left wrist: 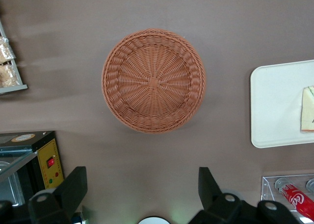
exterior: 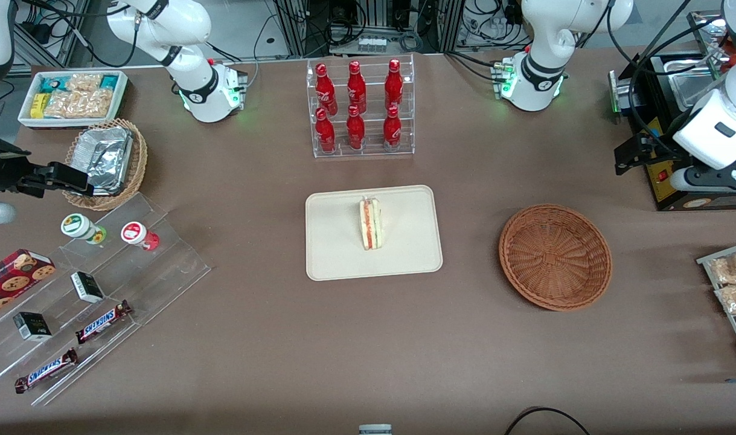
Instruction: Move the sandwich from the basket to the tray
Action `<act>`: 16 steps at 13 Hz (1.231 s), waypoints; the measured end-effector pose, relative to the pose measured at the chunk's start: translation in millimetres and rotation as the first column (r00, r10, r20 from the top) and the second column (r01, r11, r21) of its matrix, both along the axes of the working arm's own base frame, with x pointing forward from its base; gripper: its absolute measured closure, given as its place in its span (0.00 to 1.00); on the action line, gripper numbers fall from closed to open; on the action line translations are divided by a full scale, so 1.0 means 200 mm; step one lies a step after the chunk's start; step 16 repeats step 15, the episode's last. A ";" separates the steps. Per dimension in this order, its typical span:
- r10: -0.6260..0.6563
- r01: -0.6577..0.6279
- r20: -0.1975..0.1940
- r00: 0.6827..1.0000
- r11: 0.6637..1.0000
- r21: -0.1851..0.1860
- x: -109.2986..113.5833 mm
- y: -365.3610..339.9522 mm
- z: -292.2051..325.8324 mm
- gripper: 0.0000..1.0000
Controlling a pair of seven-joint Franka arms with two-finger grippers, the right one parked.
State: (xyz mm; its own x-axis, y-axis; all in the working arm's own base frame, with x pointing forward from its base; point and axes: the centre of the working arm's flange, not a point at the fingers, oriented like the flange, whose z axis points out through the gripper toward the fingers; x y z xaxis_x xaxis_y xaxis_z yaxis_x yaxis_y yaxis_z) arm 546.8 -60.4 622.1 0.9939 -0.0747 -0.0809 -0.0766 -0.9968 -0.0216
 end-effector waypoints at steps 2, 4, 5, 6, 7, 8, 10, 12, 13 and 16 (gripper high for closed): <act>-0.035 0.035 -0.002 0.999 0.999 -0.002 -0.01 -0.11 -0.01 0.00; -0.047 0.047 0.003 0.999 0.999 -0.004 -0.01 -0.15 -0.01 0.00; -0.045 0.045 0.011 0.999 0.999 -0.005 -0.01 -0.14 0.01 0.00; -0.042 0.042 0.021 0.999 0.999 -0.006 -0.01 -0.13 0.03 0.00; -0.038 0.038 0.028 0.999 0.999 -0.007 0.00 -0.12 0.05 0.00; -0.031 0.031 0.025 0.999 0.999 -0.006 -0.01 -0.10 0.06 0.00; -0.001 0.001 0.002 1.000 1.000 -0.002 -0.04 -0.02 0.09 0.00; 0.025 -0.025 -0.002 1.000 1.000 -0.004 -0.06 0.05 0.12 0.00; 0.039 -0.039 -0.001 0.999 0.999 -0.013 -0.06 0.09 0.13 0.00; 0.063 -0.063 -0.002 0.998 0.998 -0.023 -0.06 0.15 0.14 0.00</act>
